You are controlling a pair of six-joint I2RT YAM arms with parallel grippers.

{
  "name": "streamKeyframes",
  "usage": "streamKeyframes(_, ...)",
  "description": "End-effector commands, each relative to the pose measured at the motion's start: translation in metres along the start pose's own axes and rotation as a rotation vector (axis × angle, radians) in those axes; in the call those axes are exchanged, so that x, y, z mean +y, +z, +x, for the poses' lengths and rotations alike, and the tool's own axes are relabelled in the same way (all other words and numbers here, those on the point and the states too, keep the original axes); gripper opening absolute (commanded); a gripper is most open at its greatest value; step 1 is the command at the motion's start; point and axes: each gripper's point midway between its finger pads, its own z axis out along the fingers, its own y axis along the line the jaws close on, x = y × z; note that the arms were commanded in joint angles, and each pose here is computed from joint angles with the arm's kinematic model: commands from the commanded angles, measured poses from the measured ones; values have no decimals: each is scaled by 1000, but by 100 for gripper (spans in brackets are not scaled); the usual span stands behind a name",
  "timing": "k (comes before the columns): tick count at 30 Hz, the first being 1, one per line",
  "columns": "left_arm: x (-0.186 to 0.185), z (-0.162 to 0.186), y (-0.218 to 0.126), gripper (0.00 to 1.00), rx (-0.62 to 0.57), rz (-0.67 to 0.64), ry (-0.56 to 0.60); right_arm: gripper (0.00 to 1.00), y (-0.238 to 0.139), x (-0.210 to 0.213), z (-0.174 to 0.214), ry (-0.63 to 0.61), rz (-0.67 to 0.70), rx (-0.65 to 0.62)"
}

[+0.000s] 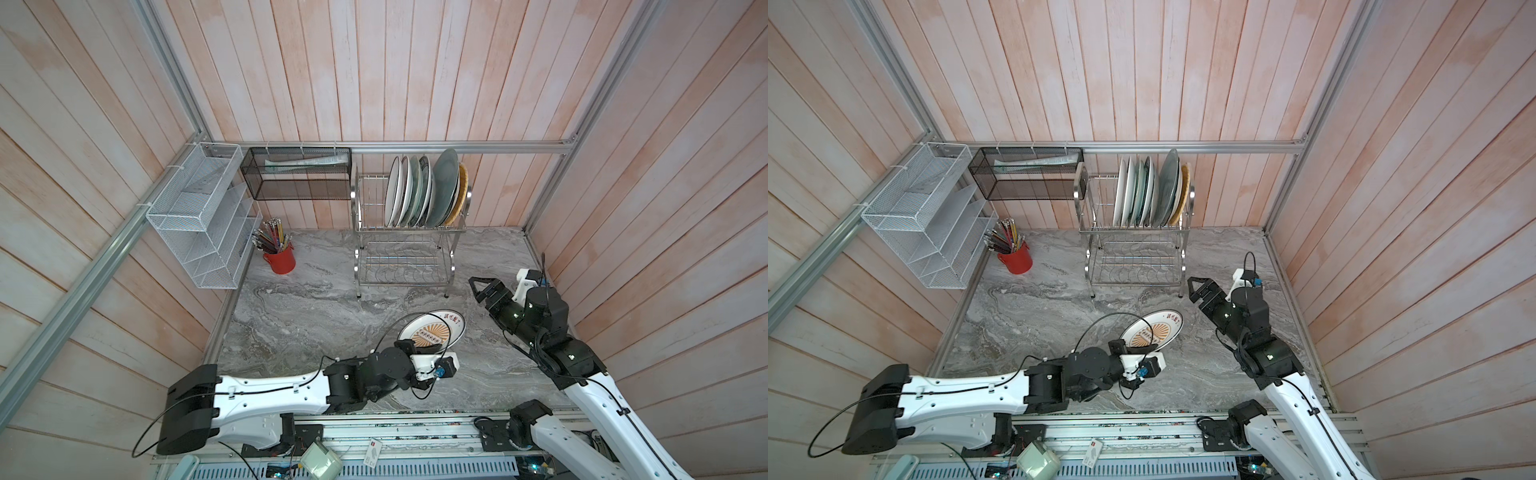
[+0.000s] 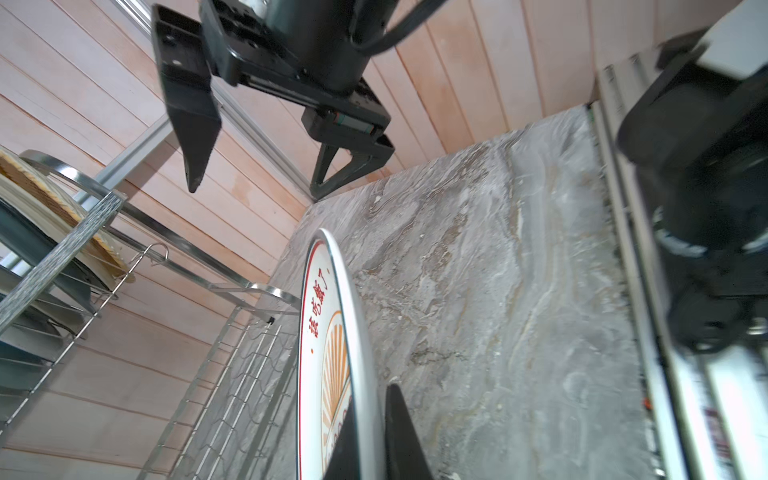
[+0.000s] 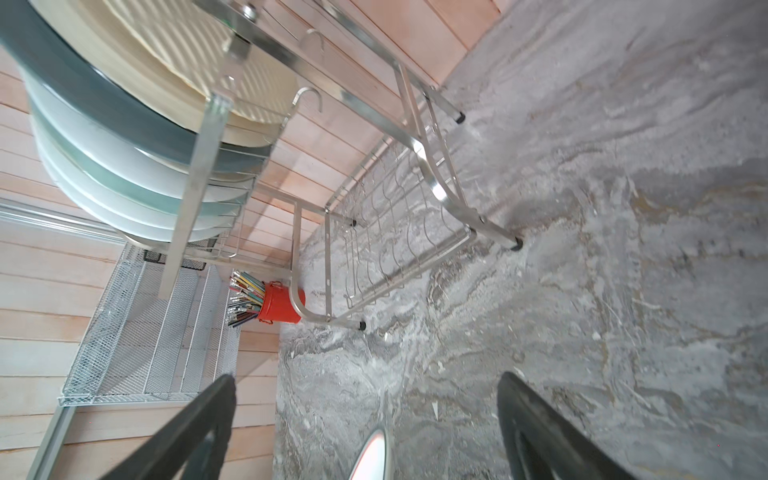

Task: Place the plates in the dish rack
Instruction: 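Lift the sunburst plate with the left gripper while the right releases and withdraws, then carry the sunburst plate with the left gripper and lower it into the rack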

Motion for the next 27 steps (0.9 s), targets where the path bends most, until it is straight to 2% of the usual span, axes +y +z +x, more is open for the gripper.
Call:
streamKeyframes(1, -15, -13, -36, 0, -51, 139, -171, 98, -6, 23, -22, -136, -80, -100)
streamKeyframes(6, 17, -42, -87, 0, -147, 99, -341, 98, -10, 41, -22, -277, -200, -136)
streamKeyframes(12, 75, -84, -152, 0, -373, -24, -515, 98, -19, 67, -6, -446, -408, -139)
streamKeyframes(16, 118, -114, -191, 0, -536, -128, -609, 98, -18, 70, 17, -510, -529, -96)
streamKeyframes(19, 147, -131, -205, 0, -595, -221, -644, 98, -18, 67, 34, -547, -608, -67)
streamKeyframes(22, 171, -149, -209, 0, -638, -316, -649, 98, -15, 58, 45, -572, -631, -63)
streamKeyframes(27, 209, -174, -194, 0, -613, -496, -632, 98, -18, 51, 66, -636, -692, -44)
